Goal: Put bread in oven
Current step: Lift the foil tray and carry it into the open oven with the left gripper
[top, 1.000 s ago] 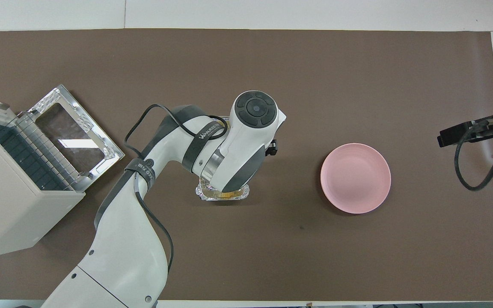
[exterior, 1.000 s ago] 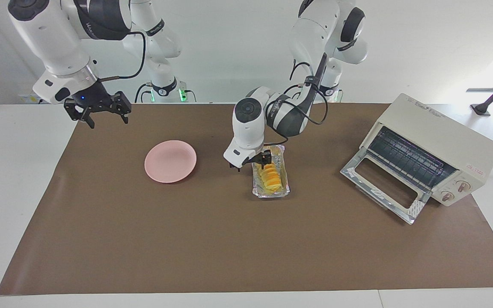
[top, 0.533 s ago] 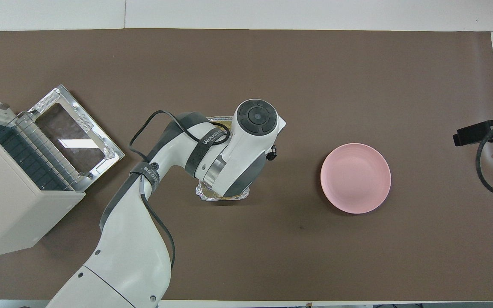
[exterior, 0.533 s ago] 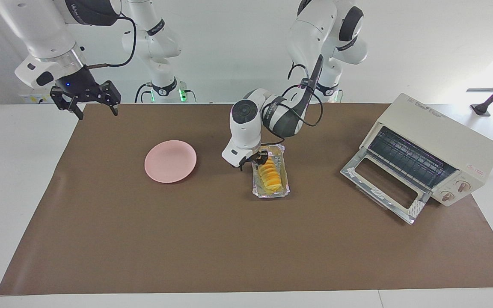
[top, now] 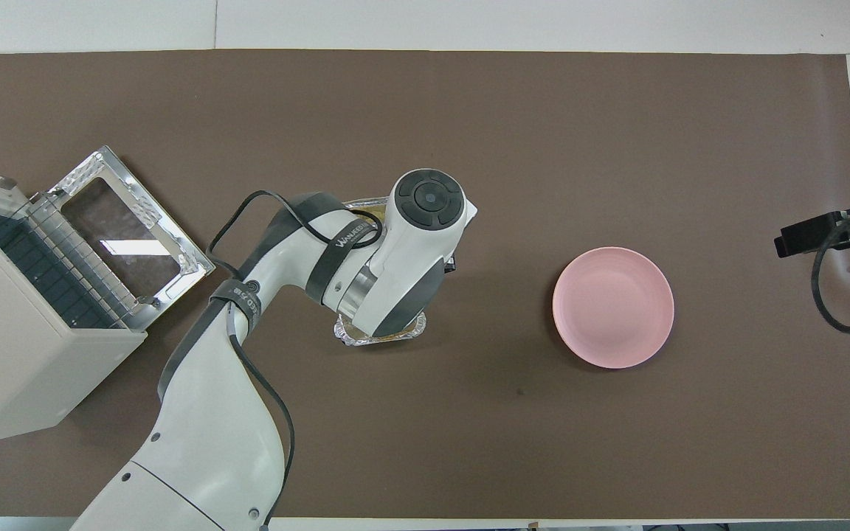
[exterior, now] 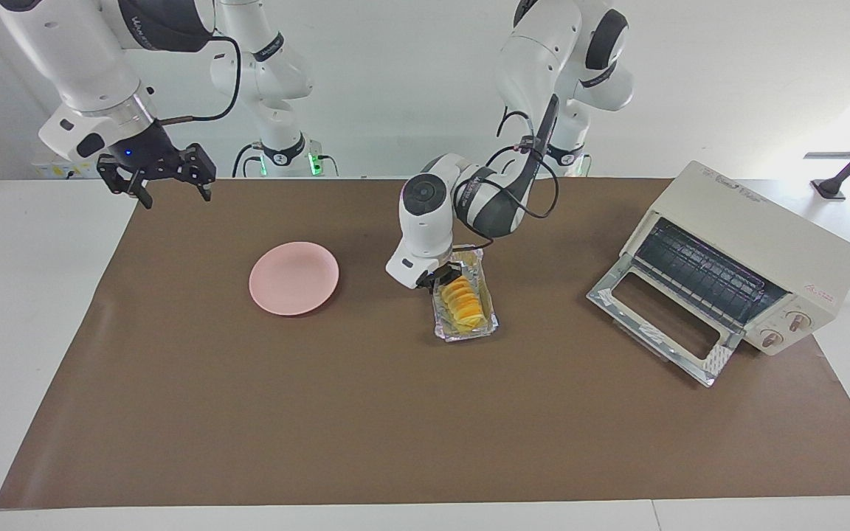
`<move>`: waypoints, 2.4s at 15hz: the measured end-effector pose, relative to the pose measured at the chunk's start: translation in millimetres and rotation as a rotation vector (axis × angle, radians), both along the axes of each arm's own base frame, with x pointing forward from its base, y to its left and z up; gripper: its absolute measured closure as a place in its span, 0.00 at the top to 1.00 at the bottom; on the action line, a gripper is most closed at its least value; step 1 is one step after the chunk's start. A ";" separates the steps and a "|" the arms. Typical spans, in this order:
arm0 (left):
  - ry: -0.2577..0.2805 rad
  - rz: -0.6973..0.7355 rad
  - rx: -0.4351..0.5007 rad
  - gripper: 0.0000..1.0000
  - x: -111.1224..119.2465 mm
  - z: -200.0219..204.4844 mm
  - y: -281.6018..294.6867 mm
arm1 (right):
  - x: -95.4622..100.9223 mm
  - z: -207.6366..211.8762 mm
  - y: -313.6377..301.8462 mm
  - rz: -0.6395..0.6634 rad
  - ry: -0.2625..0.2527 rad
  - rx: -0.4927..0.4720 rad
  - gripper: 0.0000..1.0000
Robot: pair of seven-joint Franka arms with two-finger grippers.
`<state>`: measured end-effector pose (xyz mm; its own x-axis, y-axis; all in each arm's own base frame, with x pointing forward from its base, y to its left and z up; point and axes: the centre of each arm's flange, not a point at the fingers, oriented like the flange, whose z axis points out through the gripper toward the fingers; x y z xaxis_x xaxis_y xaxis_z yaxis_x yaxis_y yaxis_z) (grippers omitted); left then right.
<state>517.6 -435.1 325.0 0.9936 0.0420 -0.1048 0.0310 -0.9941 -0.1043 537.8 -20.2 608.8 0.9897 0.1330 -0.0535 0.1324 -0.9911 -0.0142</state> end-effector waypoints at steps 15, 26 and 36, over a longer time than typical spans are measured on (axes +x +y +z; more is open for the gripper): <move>-0.071 0.513 0.164 0.02 154.7 110.8 381.6 | -1.7 -1.2 0.0 -0.001 0.015 0.001 1.00; -0.007 0.487 0.141 0.02 133.5 60.6 402.0 | -1.7 -1.2 -0.1 -0.001 0.015 0.001 1.00; 0.028 0.424 0.084 0.02 124.3 66.4 432.8 | -1.7 -1.2 -0.1 -0.001 0.015 0.001 1.00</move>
<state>641.9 -2.2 391.3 0.8834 0.4555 -0.1099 0.4310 -0.8819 -0.1911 536.1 -20.3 607.6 0.9889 0.1321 -0.0684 0.1313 -0.9912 -0.0168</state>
